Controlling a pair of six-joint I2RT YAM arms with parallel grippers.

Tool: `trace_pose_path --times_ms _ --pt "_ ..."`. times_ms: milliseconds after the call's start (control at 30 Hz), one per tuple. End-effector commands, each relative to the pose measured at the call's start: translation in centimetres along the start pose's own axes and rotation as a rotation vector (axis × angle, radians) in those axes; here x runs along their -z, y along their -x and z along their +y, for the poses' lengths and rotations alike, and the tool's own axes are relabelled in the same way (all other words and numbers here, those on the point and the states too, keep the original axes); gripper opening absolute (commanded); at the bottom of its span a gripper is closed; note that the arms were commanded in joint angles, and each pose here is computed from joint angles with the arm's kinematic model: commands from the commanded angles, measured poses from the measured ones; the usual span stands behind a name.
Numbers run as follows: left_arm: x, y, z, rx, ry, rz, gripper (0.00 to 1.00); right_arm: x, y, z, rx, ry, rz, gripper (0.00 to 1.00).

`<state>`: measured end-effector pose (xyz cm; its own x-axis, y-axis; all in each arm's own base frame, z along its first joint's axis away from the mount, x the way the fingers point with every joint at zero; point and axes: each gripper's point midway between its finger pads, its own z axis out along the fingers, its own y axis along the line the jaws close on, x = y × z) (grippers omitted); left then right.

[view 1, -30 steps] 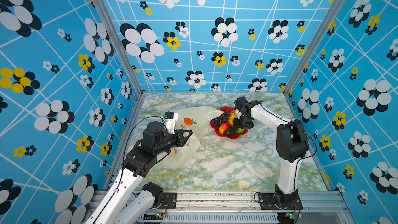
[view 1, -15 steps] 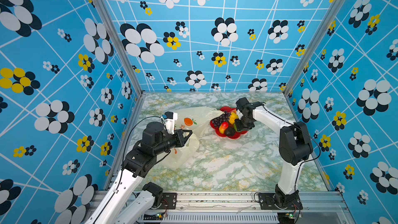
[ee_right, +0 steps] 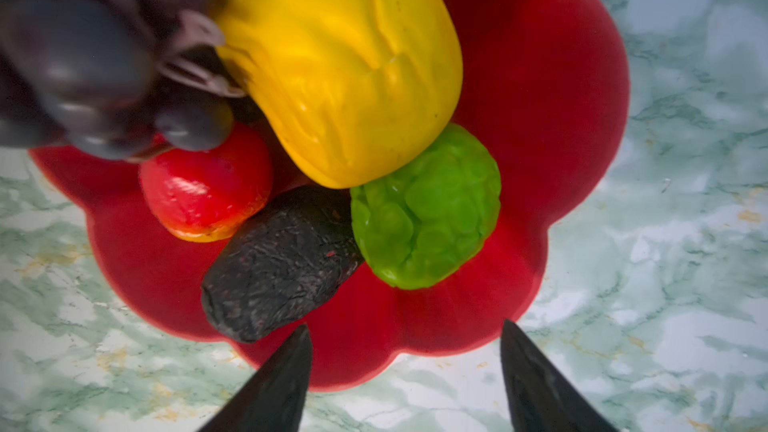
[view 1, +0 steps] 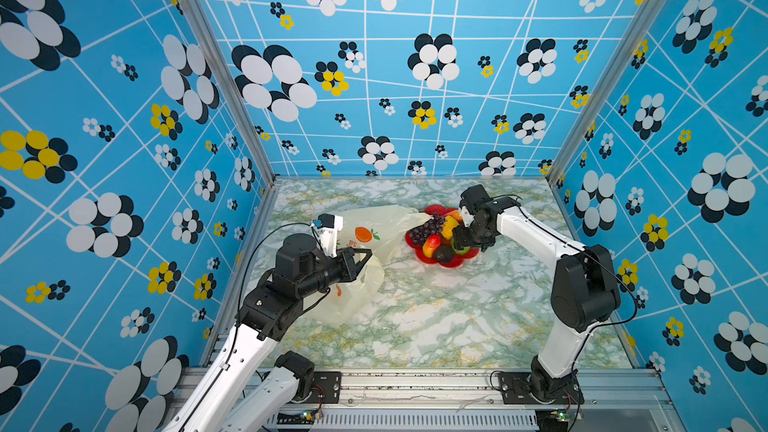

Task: Place the fruits into the plastic bag
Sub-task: 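Lower the right gripper onto the bumpy green fruit and close on it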

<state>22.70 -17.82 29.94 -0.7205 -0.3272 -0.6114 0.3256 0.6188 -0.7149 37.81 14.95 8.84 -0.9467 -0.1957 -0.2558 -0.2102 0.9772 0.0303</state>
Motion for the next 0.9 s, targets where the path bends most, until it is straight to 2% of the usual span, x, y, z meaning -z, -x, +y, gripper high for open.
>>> trace_pose_path --times_ms 0,167,400,500,633,767,867 --pt "0.4 0.2 -0.1 -0.003 -0.003 -0.013 0.00 -1.4 0.8 -0.4 0.006 -0.020 0.004 0.81" --pt "0.5 0.2 0.0 -0.006 0.007 -0.014 0.00 -2.8 1.6 -0.4 0.007 -0.035 0.012 0.84" --pt "0.4 0.2 0.0 -0.006 0.007 -0.011 0.00 -3.8 2.0 -0.7 0.008 -0.051 0.024 0.82" --pt "0.4 0.2 0.0 -0.006 0.006 -0.010 0.00 -4.0 1.9 -0.8 0.003 -0.052 0.029 0.77" --pt "0.4 0.2 0.0 -0.005 0.007 -0.011 0.00 -3.2 1.7 -0.9 -0.008 -0.047 0.019 0.65" --pt "0.3 0.2 0.0 -0.004 0.003 -0.013 0.00 -1.3 1.9 -1.1 -0.024 -0.045 -0.043 0.54" --pt "0.2 0.3 -0.1 -0.001 -0.005 -0.014 0.00 0.4 1.8 -1.3 -0.028 -0.048 -0.080 0.48"
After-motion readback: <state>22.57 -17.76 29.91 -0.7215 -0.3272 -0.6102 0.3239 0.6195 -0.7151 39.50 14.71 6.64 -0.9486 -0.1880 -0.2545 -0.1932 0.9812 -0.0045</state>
